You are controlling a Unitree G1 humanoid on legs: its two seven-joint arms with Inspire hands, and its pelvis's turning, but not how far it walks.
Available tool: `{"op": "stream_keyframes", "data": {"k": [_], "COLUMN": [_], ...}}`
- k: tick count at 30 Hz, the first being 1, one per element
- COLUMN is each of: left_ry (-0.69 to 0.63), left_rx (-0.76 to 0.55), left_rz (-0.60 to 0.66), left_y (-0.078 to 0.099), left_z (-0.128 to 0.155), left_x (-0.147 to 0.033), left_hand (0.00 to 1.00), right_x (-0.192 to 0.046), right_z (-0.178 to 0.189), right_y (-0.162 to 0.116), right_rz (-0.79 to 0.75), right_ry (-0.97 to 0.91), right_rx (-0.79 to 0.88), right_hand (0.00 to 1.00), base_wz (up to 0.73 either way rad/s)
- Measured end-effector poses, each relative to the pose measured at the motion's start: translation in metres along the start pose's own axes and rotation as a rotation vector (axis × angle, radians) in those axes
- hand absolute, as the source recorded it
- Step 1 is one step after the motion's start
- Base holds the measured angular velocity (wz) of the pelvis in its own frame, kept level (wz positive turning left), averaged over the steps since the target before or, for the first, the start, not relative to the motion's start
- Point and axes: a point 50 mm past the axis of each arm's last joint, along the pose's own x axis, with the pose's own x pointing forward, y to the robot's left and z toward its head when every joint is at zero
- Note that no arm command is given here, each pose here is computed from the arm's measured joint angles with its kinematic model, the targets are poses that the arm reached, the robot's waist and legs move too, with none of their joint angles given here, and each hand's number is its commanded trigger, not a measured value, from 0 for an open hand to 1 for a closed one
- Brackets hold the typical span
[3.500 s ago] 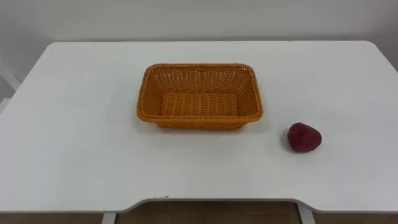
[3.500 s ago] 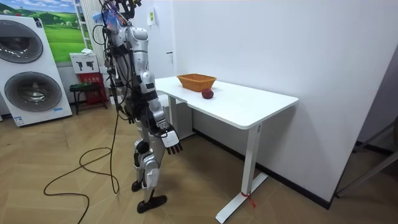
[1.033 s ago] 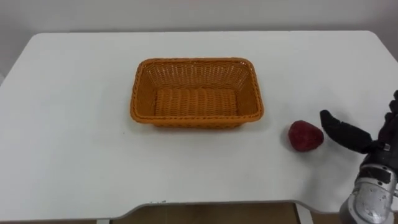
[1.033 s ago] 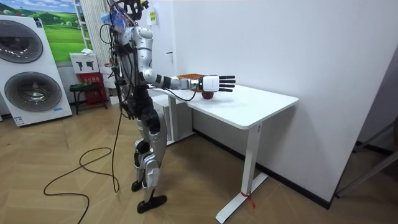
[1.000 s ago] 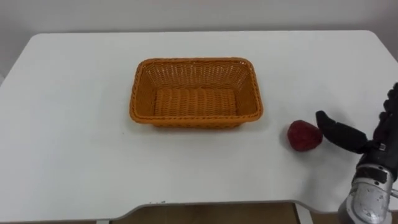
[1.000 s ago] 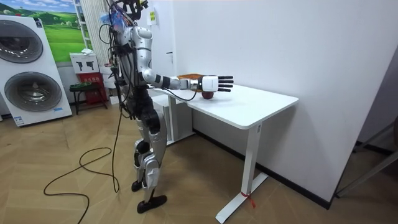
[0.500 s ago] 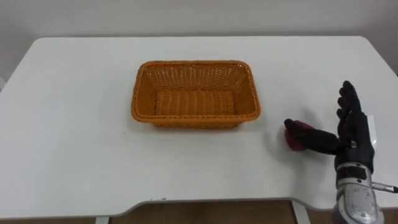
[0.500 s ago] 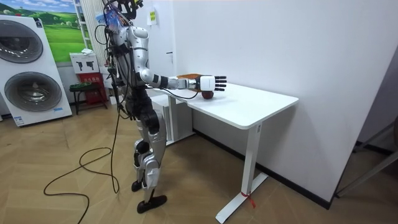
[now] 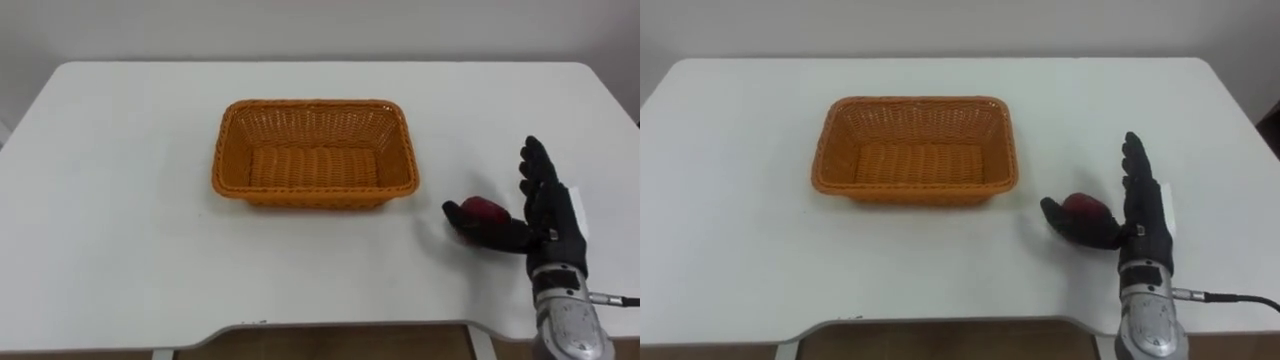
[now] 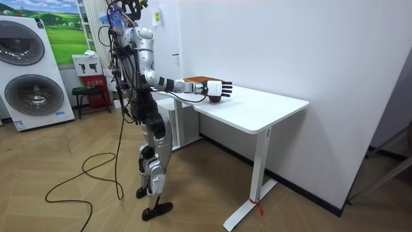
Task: Pick and place apple
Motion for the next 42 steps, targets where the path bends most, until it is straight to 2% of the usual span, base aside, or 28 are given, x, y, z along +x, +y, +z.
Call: {"op": "stream_keyframes", "data": {"k": [5,12,13,14,15,29,38,42], "left_ry": [0.002,0.022,0.021,0.022,0.022,0.06,0.055,0.061], "left_rx": [0.025,0.021,0.021,0.02,0.019,0.012,0.065,0.097], "left_rz": [-0.013,-0.035,-0.037,-0.045,-0.049,-0.076,-0.085,-0.09], "left_y": [0.0,0.001,0.001,0.001,0.002,0.005,0.004,0.003], "left_z": [-0.001,-0.004,-0.004,-0.004,-0.004,-0.017,-0.012,-0.009], "left_x": [0.0,-0.001,-0.001,-0.001,-0.001,-0.003,-0.002,-0.001], "left_hand": [0.0,0.0,0.0,0.0,0.0,0.0,0.0,0.0], "right_x": [-0.003,0.003,0.003,0.004,0.005,0.017,0.018,0.021], "right_z": [-0.023,-0.034,-0.034,-0.035,-0.035,-0.041,-0.038,-0.023], "right_y": [-0.004,-0.005,-0.005,-0.006,-0.007,-0.032,-0.031,-0.025], "right_rz": [0.002,0.046,0.045,0.043,0.043,-0.085,-0.097,-0.082], "right_ry": [0.098,0.119,0.12,0.124,0.127,0.149,0.149,0.108], "right_rx": [-0.039,-0.116,-0.118,-0.12,-0.123,-0.158,-0.158,-0.161], "right_hand": [0.0,0.0,0.03,0.56,1.0,1.0,1.0,1.0], "base_wz": [0.0,0.03,0.04,0.07,0.08,0.03,0.0,-0.05]}}
